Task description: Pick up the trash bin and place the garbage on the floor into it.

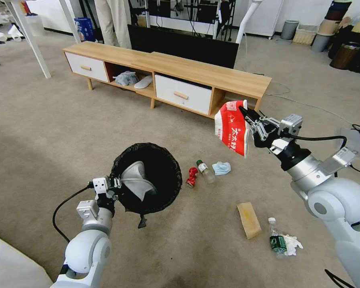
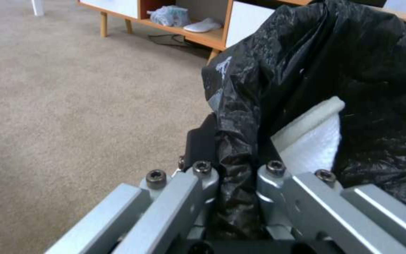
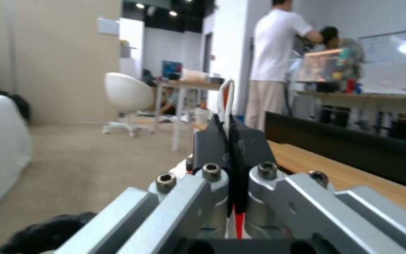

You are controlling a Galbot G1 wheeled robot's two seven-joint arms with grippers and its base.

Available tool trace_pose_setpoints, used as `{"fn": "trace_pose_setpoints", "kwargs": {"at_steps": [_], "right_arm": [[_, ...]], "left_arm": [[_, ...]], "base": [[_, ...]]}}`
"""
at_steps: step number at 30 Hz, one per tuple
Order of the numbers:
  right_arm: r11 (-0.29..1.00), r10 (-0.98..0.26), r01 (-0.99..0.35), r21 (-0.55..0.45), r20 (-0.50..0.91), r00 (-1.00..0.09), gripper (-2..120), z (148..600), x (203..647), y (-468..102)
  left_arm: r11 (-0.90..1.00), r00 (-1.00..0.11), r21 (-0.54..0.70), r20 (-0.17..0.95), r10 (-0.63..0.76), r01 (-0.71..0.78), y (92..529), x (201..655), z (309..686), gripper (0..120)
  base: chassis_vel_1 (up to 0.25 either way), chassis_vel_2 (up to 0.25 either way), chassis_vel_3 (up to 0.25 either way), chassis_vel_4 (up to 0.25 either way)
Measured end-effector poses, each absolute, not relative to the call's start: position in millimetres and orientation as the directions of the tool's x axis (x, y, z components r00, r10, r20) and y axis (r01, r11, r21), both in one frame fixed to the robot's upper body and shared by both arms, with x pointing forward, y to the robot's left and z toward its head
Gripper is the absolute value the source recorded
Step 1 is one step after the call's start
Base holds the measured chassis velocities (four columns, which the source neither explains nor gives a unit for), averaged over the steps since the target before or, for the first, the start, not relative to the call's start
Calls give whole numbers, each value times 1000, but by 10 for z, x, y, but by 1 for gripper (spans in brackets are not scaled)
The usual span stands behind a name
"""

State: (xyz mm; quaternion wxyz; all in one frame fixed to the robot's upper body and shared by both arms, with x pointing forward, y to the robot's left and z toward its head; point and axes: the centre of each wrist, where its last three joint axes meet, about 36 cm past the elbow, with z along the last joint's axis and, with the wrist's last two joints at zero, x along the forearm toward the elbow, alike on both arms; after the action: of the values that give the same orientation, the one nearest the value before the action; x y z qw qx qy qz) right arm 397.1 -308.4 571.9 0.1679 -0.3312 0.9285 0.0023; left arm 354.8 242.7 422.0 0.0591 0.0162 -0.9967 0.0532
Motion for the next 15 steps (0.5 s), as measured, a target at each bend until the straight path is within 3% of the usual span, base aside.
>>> {"fn": "trace_pose_setpoints", "kwargs": {"at_steps": [15], "right_arm": [[641, -750, -754, -144, -329, -574, 0, 5536, 4143, -2973]], "left_arm": [[997, -992, -81, 128, -3, -14, 2378, 3640, 4126, 4]], "base": [[0, 0, 0, 0]]}}
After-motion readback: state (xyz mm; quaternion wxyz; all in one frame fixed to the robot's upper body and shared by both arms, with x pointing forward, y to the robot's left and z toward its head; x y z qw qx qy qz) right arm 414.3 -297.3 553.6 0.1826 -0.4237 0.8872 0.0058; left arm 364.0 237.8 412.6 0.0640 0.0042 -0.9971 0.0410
